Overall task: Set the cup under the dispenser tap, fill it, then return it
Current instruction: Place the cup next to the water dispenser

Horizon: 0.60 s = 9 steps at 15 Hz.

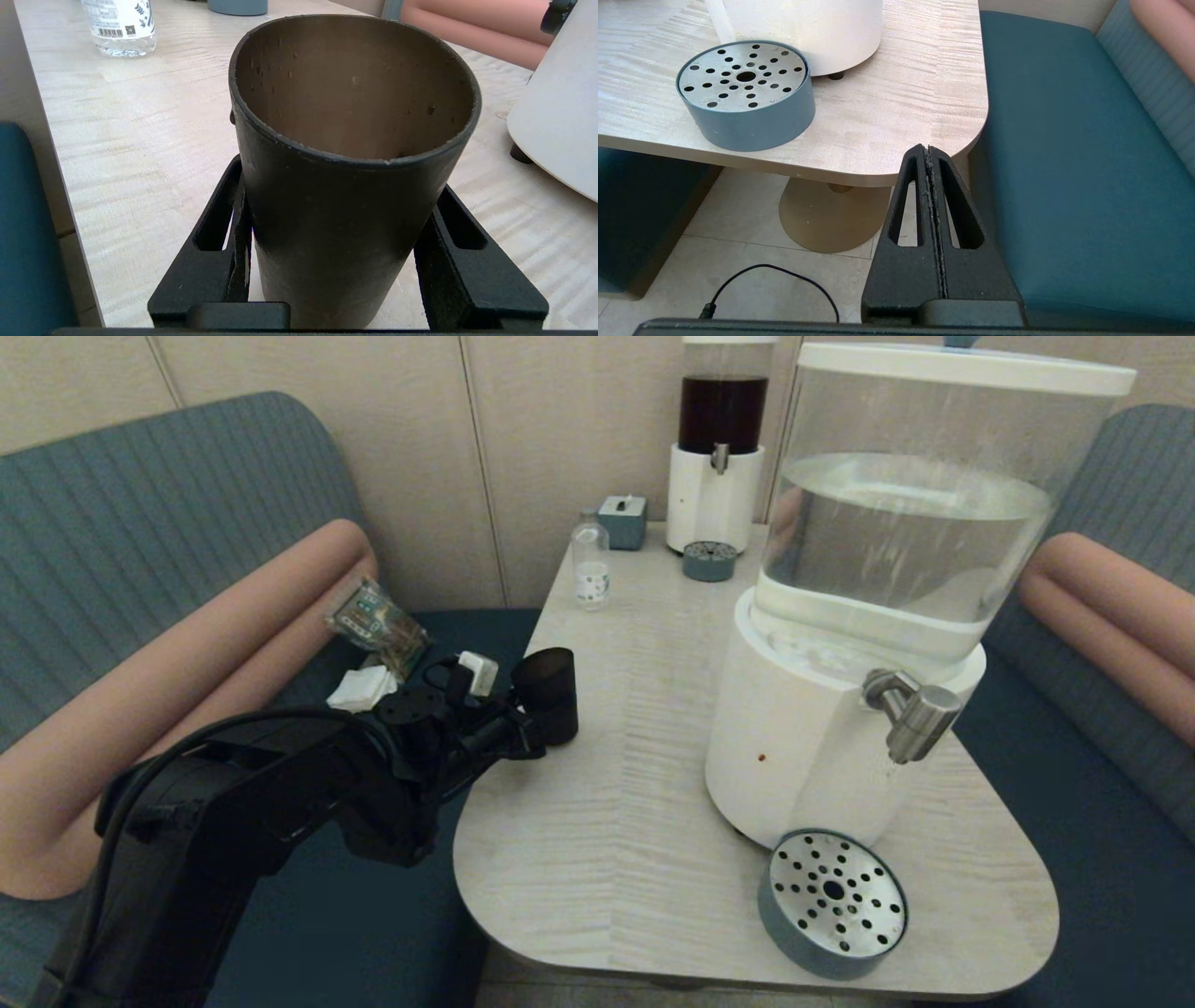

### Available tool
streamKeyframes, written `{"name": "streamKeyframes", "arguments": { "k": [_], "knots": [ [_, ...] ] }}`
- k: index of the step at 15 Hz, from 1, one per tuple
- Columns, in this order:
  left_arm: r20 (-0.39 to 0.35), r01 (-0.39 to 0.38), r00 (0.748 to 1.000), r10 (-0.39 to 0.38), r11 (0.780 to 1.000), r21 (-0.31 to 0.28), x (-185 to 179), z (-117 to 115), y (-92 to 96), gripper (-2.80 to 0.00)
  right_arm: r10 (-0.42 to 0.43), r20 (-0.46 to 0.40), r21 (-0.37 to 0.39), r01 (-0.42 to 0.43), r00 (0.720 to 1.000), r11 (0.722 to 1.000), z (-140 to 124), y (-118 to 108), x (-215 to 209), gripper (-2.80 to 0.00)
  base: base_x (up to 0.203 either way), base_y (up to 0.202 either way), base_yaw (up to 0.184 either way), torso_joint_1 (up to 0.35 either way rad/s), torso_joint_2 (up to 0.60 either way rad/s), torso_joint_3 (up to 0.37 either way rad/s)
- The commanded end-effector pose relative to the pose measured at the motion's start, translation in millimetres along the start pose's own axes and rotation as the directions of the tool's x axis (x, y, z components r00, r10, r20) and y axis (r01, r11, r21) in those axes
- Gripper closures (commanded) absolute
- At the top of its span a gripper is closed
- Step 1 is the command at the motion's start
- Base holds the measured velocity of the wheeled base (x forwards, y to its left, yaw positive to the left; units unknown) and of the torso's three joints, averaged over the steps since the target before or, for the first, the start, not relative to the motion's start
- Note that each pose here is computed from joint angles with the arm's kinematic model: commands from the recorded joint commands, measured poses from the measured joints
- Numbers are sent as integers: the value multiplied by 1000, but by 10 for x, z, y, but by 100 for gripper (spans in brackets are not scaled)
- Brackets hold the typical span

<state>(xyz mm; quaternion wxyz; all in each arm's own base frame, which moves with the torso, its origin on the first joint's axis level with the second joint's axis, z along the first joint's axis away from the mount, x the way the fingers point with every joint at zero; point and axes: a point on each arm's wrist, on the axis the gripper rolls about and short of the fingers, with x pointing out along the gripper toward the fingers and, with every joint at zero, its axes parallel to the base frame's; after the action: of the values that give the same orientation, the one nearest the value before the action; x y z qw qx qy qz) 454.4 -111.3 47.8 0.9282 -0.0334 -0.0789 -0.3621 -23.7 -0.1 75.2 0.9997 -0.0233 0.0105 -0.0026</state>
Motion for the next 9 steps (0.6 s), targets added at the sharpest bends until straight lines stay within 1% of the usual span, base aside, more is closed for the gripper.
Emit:
{"name": "streamKeyframes", "arguments": {
  "k": [1,5,9],
  "knots": [
    [6,4,1000,-4,1000,3,-1,4,-1,-280,0,-1,0,0,1000,1000,0,0,0,0,0,0,0,0,0,0],
    [17,12,1000,-12,1000,8,3,78,-32,-280,0,-1,-1,0,1000,1000,0,0,0,0,0,0,0,0,0,0],
    [18,12,1000,-13,1000,8,1,89,-42,-280,0,-1,-1,0,1000,1000,0,0,0,0,0,0,0,0,0,0]
  ]
}}
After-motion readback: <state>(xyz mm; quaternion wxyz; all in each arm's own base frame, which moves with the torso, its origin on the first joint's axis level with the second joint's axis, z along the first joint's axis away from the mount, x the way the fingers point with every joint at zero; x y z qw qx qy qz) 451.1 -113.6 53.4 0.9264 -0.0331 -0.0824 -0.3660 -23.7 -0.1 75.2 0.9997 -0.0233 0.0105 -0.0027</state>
